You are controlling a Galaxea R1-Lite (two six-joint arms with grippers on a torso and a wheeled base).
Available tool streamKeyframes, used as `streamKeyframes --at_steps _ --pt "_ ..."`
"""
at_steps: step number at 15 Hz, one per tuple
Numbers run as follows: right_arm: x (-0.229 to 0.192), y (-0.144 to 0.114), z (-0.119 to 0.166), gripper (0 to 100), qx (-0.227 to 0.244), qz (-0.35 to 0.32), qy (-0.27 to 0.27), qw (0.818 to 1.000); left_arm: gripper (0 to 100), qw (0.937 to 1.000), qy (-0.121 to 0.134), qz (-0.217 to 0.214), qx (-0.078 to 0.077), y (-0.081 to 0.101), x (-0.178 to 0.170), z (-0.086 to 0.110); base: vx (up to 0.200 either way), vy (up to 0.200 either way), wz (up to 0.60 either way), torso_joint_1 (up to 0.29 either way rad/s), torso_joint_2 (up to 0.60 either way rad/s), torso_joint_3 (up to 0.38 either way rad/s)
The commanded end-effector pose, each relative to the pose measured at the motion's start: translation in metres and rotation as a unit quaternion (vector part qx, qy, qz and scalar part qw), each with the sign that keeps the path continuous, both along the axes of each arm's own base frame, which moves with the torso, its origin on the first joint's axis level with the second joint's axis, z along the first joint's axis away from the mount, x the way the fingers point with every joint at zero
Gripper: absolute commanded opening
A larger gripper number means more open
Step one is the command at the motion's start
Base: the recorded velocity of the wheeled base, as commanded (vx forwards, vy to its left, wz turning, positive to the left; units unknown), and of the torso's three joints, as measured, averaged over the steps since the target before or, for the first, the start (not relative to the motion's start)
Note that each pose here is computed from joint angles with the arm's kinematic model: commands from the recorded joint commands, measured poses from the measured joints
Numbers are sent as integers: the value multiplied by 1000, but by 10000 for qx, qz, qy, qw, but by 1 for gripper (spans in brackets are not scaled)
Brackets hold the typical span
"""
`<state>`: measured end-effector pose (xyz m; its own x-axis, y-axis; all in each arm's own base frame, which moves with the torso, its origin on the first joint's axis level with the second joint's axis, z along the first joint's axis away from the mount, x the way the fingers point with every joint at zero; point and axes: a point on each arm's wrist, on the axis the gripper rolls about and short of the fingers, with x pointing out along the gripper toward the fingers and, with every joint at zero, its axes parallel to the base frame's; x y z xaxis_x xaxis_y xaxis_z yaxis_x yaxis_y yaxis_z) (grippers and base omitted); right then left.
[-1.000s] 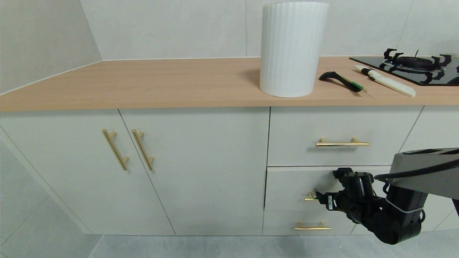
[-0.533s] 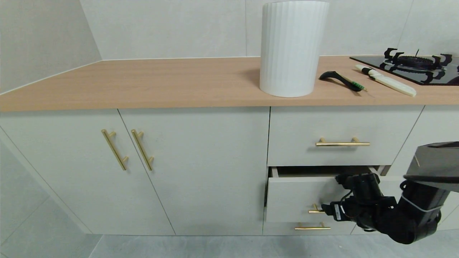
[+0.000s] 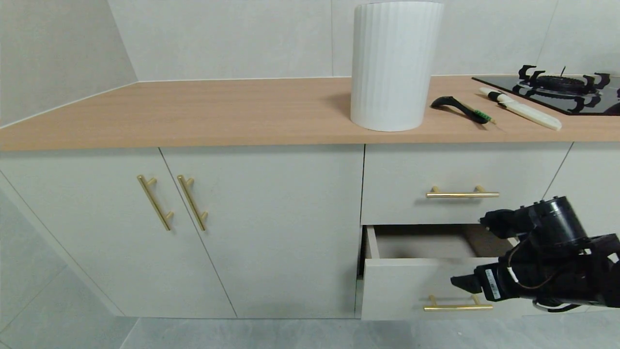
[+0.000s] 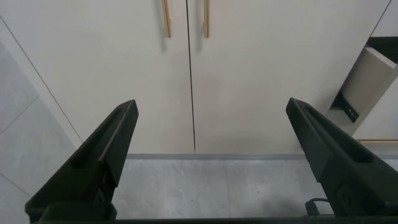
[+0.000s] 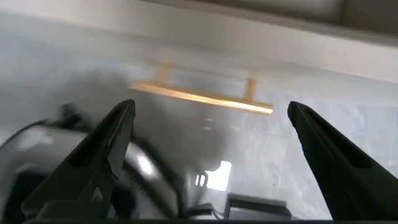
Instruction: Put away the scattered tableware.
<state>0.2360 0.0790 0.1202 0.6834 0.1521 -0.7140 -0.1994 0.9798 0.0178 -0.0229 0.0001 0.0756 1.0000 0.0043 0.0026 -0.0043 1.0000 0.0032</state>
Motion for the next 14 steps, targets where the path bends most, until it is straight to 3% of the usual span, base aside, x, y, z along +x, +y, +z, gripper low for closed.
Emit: streamKeyframes --at_steps 1,4,8,14 --pt "-12 2 35 100 394 23 -841 9957 100 10000 5 9 -1 0 0 0 0 0 0 0 0 0" --pt "2 9 17 100 365 -7 -911 9952 100 10000 5 2 -1 0 0 0 0 0 0 0 0 0" --pt "32 21 -24 100 282 -542 -1138 9916 100 10000 5 2 -1 0 0 0 0 0 0 0 0 0" --pt "52 26 -57 100 146 -846 -1207 9890 100 10000 5 9 -1 0 0 0 0 0 0 0 0 0"
